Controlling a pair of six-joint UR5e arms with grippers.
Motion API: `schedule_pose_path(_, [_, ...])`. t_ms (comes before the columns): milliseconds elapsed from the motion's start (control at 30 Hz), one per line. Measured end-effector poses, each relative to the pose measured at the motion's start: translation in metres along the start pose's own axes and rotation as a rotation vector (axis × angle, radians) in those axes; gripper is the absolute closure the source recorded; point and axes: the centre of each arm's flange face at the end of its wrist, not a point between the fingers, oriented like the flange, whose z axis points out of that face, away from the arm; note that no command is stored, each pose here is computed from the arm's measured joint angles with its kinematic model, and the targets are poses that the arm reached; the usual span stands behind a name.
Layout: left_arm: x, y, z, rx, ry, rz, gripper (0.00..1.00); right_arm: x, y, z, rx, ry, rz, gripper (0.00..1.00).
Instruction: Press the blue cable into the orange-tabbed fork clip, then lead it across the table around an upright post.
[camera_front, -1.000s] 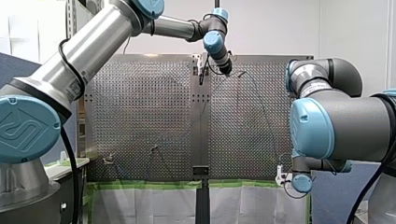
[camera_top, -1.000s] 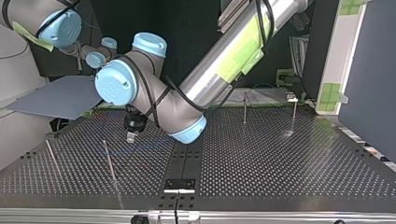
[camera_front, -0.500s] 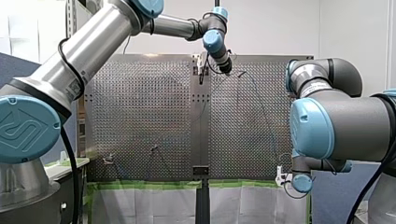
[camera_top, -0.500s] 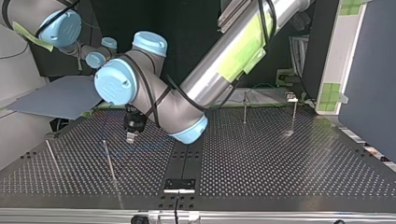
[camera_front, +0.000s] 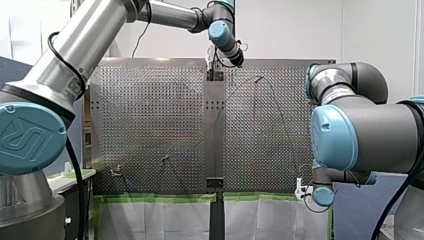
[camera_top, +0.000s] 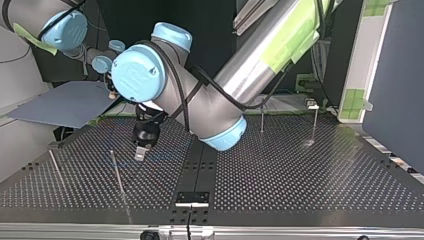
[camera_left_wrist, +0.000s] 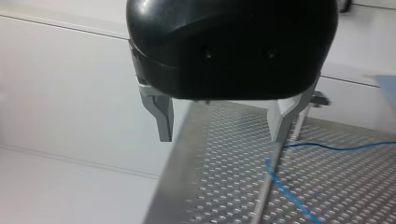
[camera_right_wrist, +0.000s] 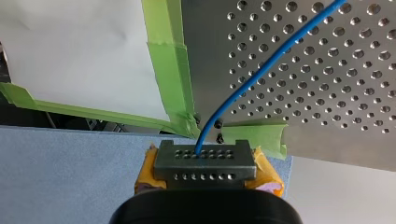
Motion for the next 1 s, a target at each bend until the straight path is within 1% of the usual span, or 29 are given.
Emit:
schedule_pose_path(300, [-0.022,0.010,-0.019,0.017,-0.074,-0.102,0.00,0.000,0.000,0.000,0.003,0.000,-0.001,1.00])
schedule_pose_path(533, [-0.039,0.015,-0.038,0.055,-0.132,-0.183,0.00,0.000,-0.001,0.000,0.004,0.000,-0.002,1.00])
schedule_pose_path(633, [-0.047,0.017,-0.048,0.066,-0.162,-0.202,0.00,0.000,-0.001,0.000,0.004,0.000,-0.002,1.00])
schedule_pose_path(867, [-0.062,0.022,-0.070,0.084,-0.226,-0.225,0.00,0.000,0.000,0.000,0.005,0.000,-0.002,1.00])
schedule_pose_path(1000, [-0.068,0.025,-0.081,0.095,-0.257,-0.256,0.00,0.000,-0.001,0.000,0.007,0.000,-0.002,1.00])
